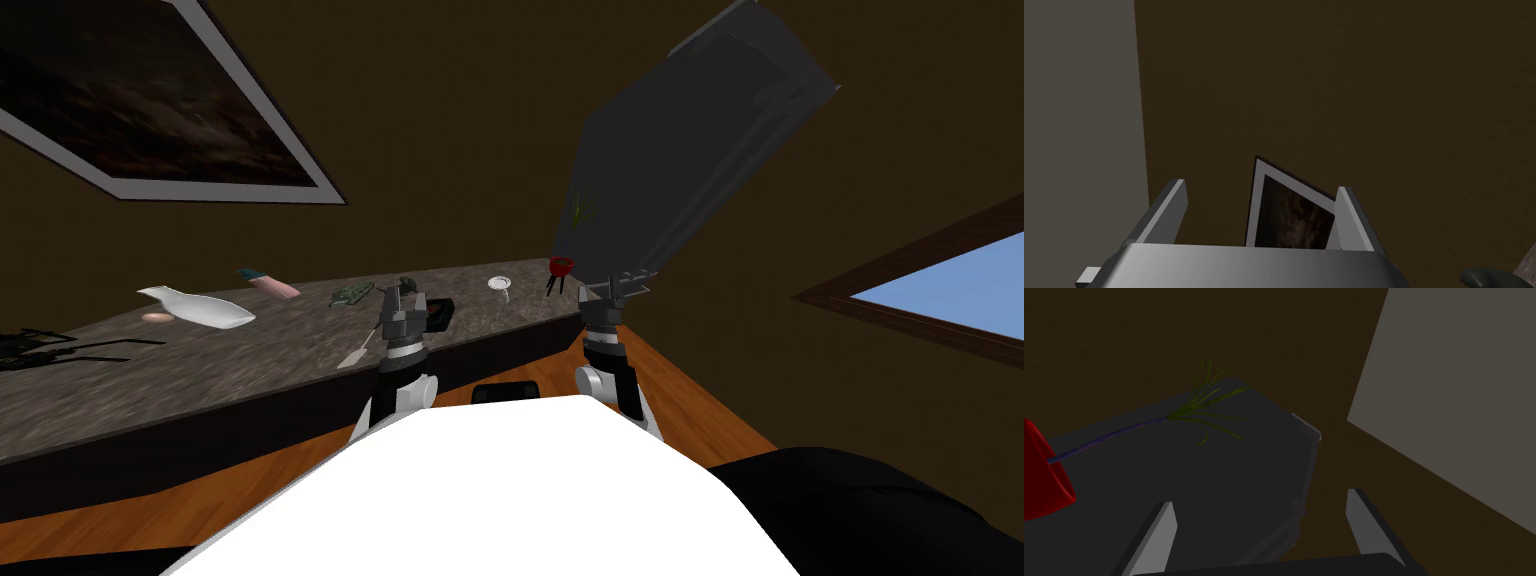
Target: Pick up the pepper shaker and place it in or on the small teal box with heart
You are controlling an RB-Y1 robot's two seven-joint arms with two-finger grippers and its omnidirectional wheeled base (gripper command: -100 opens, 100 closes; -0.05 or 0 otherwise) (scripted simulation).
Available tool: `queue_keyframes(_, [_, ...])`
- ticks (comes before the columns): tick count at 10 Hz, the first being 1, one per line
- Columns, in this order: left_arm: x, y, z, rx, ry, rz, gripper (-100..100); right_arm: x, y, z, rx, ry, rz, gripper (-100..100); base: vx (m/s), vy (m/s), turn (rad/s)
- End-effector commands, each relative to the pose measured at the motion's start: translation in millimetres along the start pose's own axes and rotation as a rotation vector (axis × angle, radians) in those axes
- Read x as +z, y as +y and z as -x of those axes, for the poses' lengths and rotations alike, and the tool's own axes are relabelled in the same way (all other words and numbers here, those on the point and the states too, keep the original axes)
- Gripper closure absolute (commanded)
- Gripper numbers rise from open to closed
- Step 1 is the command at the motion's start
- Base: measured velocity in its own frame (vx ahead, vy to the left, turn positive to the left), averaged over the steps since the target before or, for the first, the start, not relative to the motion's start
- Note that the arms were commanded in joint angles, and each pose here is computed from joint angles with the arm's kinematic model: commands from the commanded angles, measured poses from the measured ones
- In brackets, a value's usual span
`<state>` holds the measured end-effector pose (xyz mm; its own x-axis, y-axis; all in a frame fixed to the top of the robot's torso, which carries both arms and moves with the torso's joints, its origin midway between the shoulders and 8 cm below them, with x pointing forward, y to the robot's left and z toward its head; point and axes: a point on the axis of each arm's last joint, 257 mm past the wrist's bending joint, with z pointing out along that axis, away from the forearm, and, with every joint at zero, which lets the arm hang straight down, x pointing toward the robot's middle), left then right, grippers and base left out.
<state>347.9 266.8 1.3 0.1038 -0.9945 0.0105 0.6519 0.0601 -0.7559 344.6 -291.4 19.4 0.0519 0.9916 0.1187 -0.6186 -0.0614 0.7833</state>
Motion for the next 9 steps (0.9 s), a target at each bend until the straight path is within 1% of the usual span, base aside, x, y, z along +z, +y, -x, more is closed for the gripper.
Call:
queue_keyframes(1, [-0.4, 3.5, -4.0, 0.022, 0.035, 0.006, -100, 0.0, 0.0, 0.0, 0.000, 0.000, 0.000, 0, -0.004, -0.013, 0.000])
queue_keyframes(5, [-1.0, 19.9, -15.7, 0.118, 0.138, 0.024, -100, 0.0, 0.0, 0.0, 0.000, 0.000, 0.000, 0, -0.015, -0.057, 0.003])
queue_keyframes(9, [0.5, 42.3, -23.9, 0.248, 0.227, 0.032, -100, 0.0, 0.0, 0.0, 0.000, 0.000, 0.000, 0, -0.029, -0.088, 0.014])
